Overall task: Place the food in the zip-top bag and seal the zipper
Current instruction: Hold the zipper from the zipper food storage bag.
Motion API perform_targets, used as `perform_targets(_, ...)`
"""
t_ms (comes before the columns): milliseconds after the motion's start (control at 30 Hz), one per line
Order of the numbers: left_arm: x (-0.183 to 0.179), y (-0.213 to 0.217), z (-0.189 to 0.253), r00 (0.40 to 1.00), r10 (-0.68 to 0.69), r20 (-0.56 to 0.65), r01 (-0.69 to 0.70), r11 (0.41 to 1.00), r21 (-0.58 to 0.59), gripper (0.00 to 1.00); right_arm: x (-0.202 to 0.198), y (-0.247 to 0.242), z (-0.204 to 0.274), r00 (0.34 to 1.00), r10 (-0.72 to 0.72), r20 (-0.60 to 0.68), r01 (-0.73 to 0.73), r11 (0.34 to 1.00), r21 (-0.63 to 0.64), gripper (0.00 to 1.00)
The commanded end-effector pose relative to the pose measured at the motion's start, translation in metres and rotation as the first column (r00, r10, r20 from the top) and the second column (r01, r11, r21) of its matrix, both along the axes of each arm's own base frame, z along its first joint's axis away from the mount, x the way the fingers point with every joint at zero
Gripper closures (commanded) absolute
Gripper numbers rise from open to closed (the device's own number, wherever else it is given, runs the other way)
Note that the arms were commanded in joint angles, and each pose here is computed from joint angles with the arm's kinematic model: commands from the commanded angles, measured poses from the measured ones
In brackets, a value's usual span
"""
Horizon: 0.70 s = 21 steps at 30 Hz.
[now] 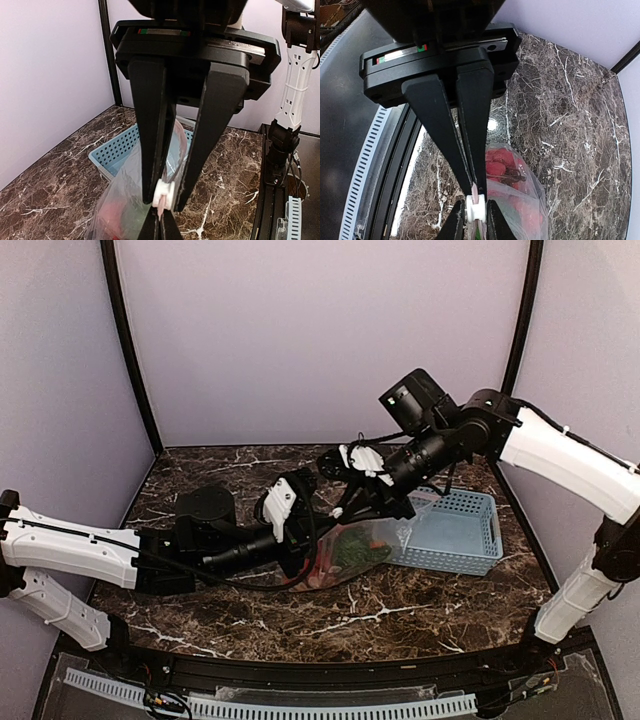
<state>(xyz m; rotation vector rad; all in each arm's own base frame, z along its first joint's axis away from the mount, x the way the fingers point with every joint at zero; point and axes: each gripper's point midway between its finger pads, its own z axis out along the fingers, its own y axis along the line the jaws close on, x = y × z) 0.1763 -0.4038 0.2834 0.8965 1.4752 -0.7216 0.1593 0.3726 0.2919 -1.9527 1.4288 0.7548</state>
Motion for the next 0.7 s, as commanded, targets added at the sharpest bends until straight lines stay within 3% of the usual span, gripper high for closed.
perform_targets(0, 0.000, 0.004, 0.017, 1.000, -0.001, 0.021, 0.002, 0.999, -0.053, 0.99, -0.003, 0.005, 0.007, 1.000, 0.013, 0.000, -0.013, 1.000, 0.009, 0.87)
perform_targets(367, 0.003, 0.007, 0.015, 1.000, 0.014, 0.011, -0.013, 0.999, -0.053, 0.99, -0.005, 0.002, 0.019, 1.000, 0.005, 0.007, -0.006, 0.999, 0.034, 0.83)
perform_targets(667, 0.006, 0.011, 0.018, 0.999, 0.032, 0.011, -0.031, 0.997, -0.065, 0.99, -0.003, -0.001, 0.011, 1.000, -0.008, 0.015, 0.008, 1.000, 0.009, 1.00)
